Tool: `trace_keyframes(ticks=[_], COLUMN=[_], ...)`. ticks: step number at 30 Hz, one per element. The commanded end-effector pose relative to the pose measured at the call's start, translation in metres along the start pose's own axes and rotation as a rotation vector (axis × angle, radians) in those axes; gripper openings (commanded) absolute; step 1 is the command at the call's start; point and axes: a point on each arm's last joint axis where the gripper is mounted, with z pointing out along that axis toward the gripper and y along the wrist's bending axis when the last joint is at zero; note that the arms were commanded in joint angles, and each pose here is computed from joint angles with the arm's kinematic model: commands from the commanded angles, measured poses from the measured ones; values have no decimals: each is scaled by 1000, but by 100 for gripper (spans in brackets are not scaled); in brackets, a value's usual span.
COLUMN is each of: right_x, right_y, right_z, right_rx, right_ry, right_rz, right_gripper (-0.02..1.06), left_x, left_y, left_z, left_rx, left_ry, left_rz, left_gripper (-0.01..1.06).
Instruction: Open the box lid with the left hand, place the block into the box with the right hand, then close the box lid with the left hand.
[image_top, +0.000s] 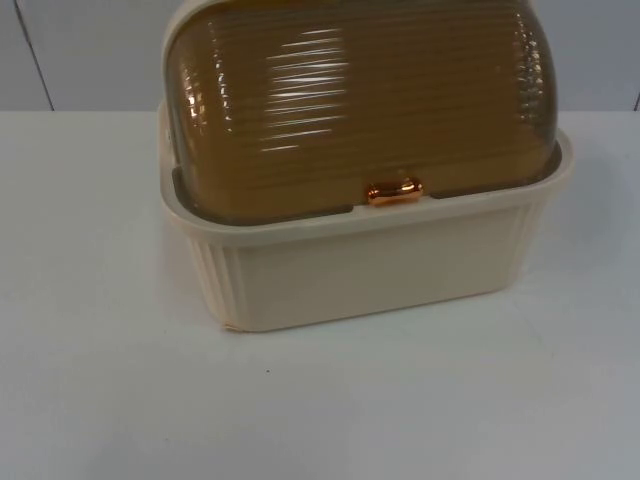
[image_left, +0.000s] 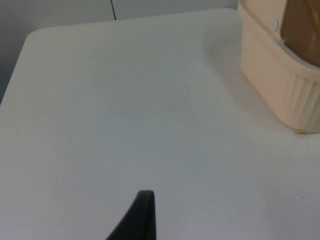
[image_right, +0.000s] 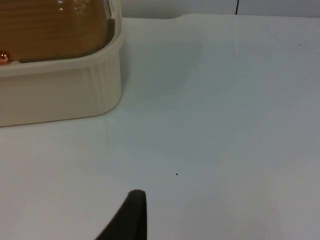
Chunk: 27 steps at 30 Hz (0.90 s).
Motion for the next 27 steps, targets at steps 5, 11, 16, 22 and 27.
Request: trace_keyframes(ticks=[5,11,16,22,27], right_x=[0,0,0,0,0], right_y=[0,0,0,0,0], right_z=[0,0,0,0,0], right_rx=[1,1,3,5,11], right_ry=[-4,-4,-4,-4,-4], right_rz=[3,3,2,1,6], right_gripper=[105,105,105,105,105], left_x=[1,1,1,1,1], left_y=[0,0,0,0,0], left_z=[1,1,1,1,1], left_rx=[2,2,2,2,2], left_ry=[2,2,2,2,2], left_rz=[-2,-2,-2,-2,-2], left_gripper=[104,104,104,104,104])
